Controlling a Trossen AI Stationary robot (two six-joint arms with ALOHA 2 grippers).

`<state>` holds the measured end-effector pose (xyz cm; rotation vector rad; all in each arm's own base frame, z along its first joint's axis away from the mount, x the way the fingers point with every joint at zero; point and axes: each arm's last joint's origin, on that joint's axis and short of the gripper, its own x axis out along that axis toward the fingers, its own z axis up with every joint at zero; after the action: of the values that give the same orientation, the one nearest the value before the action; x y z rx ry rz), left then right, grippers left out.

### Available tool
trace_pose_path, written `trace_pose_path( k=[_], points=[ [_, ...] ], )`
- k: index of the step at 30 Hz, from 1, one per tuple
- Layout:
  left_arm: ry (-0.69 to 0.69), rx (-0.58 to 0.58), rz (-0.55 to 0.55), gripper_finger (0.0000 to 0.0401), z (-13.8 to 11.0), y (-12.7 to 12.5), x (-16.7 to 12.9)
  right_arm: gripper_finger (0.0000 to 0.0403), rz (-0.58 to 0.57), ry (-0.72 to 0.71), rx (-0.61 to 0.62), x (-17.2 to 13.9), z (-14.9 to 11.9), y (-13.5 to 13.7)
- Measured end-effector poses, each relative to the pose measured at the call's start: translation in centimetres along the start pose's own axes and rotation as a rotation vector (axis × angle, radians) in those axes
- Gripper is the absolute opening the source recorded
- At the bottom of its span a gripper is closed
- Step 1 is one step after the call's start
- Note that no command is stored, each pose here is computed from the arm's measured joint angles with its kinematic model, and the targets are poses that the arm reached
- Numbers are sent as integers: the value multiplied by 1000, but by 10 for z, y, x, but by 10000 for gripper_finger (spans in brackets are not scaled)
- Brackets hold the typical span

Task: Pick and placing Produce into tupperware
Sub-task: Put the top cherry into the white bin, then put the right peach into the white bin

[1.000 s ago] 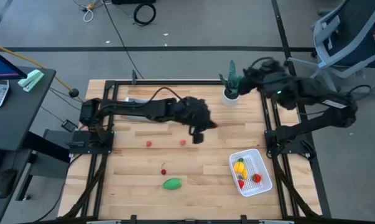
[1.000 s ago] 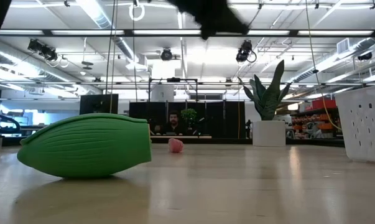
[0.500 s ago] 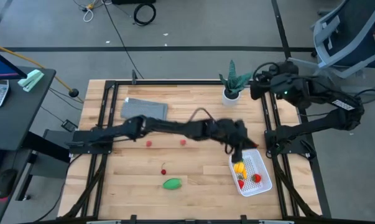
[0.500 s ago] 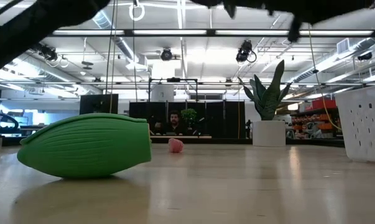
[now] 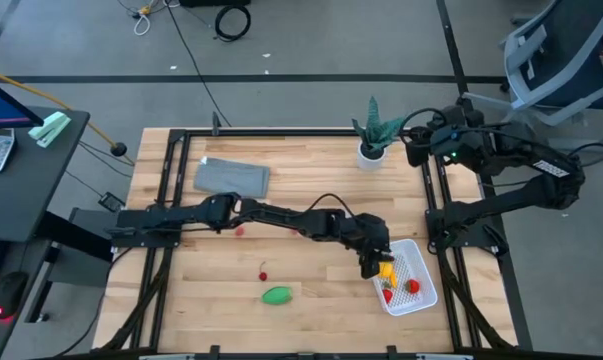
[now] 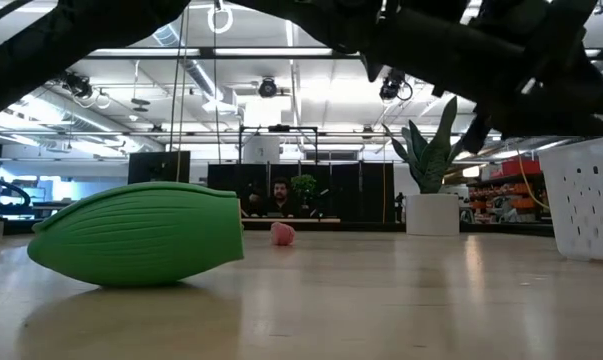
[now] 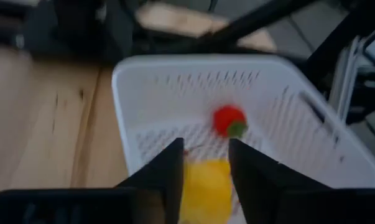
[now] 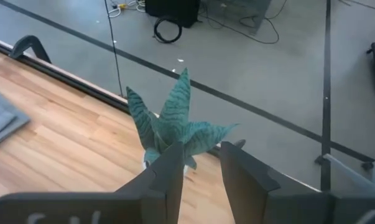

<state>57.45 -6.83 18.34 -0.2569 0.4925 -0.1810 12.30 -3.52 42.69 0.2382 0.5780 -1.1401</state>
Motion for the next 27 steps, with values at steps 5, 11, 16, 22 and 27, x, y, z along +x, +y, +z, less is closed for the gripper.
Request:
trace_pose_path(
  k=[5,11,16,22,27],
  points=[
    [59,-52,16,175,-6,1,0,114,13,12,0,0,0,1],
    [28,-72,5,187,18,-8,-16,114,18,17,-22,0,-1,1],
    [205,-30,57,175,36,-13,-49,114,57,60,-38,0,-3,1],
    [457,-64,127,156,45,-20,-104,114,74,79,-41,0,-3,2],
    [749,-117,262,138,30,-21,-139,114,76,81,-41,0,-3,2]
  ],
)
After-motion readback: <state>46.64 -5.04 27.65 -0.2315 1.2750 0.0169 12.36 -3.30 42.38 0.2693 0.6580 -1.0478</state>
